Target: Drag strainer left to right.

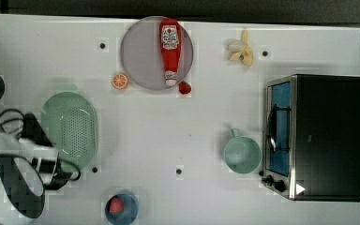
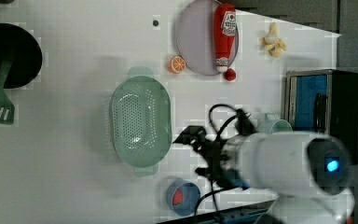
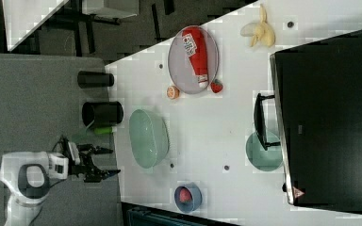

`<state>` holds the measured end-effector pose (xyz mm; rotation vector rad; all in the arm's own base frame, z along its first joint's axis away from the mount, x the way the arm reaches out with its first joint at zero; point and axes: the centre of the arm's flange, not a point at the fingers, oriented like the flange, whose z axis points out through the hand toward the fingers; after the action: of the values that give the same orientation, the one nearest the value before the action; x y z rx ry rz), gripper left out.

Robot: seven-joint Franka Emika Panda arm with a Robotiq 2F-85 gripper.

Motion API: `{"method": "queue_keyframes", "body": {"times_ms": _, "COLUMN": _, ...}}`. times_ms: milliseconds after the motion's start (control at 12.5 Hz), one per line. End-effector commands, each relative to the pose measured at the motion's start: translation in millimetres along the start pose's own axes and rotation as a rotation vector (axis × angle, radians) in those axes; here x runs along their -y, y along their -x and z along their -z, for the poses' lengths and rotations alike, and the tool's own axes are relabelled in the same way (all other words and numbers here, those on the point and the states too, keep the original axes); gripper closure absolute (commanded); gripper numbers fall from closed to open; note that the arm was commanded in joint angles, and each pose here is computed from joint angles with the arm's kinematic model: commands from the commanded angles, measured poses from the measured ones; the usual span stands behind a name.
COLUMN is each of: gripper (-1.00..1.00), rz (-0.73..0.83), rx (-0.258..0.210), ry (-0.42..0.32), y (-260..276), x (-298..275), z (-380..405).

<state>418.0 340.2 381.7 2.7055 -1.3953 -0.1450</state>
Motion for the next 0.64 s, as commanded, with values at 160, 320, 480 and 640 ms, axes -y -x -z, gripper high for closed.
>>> {"method": "queue_keyframes", "body": {"times_ms": 160, "gripper": -1.00, "rz": -0.397, "rx": 0.054, "ry": -0.061, "y": -13, "x": 14, "z": -33}}
{"method": "queue_keyframes", "body": {"times_ms": 320, "gripper": -1.00, "rz": -0.475, "rx": 0.094, "ry": -0.060, "y": -16, "x": 18, "z": -78}}
{"method": "queue_keyframes", "body": {"times_ms": 480, "gripper": -1.00, "rz": -0.498, "rx": 0.135, "ry": -0.088, "y": -20, "x": 25, "z": -115}}
{"method": "queue_keyframes", "body": {"times_ms": 640, "gripper": -1.00, "rz": -0.512, "rx": 0.172, "ry": -0.107, "y": -29, "x": 32, "z": -144}}
